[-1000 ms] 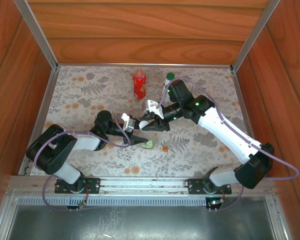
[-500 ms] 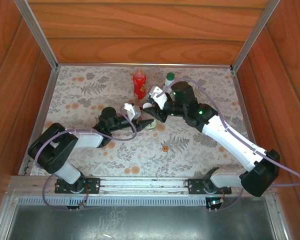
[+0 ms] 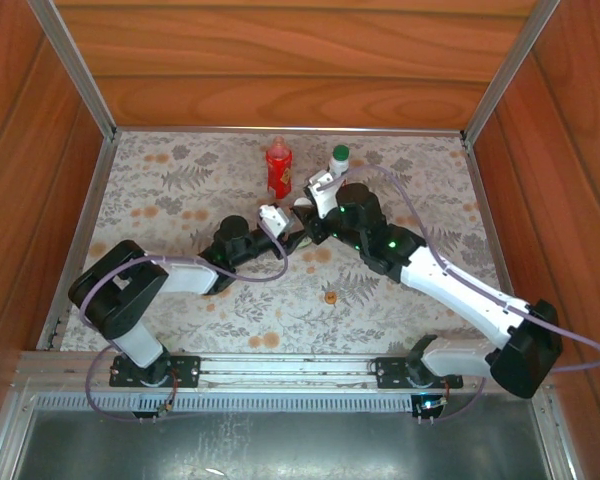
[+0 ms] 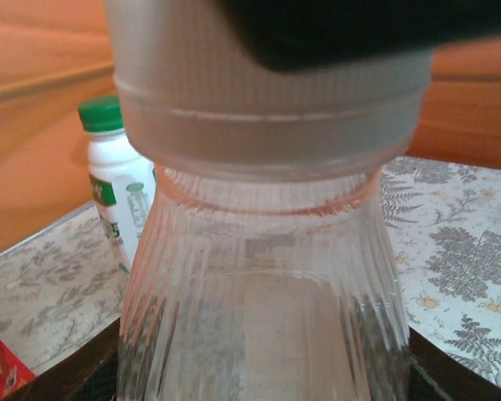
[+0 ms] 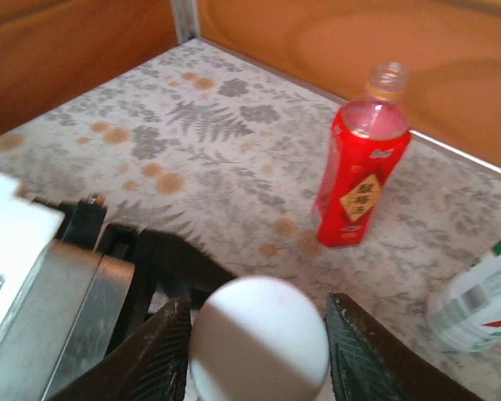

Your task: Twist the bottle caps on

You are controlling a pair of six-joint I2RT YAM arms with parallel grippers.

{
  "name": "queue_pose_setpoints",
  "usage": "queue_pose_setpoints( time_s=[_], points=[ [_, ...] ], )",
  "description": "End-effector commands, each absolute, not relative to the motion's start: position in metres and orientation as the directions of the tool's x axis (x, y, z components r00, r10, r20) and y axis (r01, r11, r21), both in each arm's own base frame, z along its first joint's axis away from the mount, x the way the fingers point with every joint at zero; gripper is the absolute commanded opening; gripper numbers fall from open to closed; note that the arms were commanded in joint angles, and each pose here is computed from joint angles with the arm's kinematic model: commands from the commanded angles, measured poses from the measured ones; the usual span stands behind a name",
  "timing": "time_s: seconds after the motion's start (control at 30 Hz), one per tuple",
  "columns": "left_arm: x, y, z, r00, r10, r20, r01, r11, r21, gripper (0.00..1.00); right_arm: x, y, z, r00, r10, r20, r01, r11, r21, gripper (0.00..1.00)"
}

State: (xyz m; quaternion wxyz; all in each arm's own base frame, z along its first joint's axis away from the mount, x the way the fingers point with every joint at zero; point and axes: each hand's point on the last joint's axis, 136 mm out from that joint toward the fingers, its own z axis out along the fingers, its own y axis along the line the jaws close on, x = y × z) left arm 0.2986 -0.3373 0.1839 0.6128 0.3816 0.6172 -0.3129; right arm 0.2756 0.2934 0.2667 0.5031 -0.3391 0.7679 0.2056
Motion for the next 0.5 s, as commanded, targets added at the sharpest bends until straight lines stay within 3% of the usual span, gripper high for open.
queue_pose_setpoints(
  time_s=[0.0, 0.1, 0.23, 0.37, 0.47],
  points=[
    [0.28, -0.328, 0.214, 0.13, 0.016, -0.991, 0.89, 0.438, 0.124, 0.58, 0.237, 0.294, 0.281, -0.143, -0.344, -0.928, -0.845, 0.53, -0.066, 0.58],
    [0.244, -0.328, 0.206, 0.114, 0.009, -0.993, 0.966, 0.233, 0.113, 0.58, 0.192, 0.295, 0.301, 0.012, -0.299, -0.954, -0.942, 0.316, -0.11, 0.66],
    [0.195, -0.328, 0.21, 0.1, -0.016, -0.995, 0.994, -0.028, 0.101, 0.58, 0.154, 0.289, 0.312, 0.085, -0.292, -0.953, -0.981, 0.142, -0.131, 0.69],
    [0.176, -0.33, 0.218, 0.069, -0.028, -0.997, 0.984, -0.161, 0.072, 0.58, 0.132, 0.288, 0.313, 0.101, -0.325, -0.94, -0.994, 0.009, -0.11, 0.69],
    [0.167, -0.331, 0.222, 0.059, -0.033, -0.998, 0.972, -0.227, 0.065, 0.58, 0.134, 0.291, 0.314, 0.094, -0.345, -0.934, -0.995, -0.002, -0.099, 0.69]
  ],
)
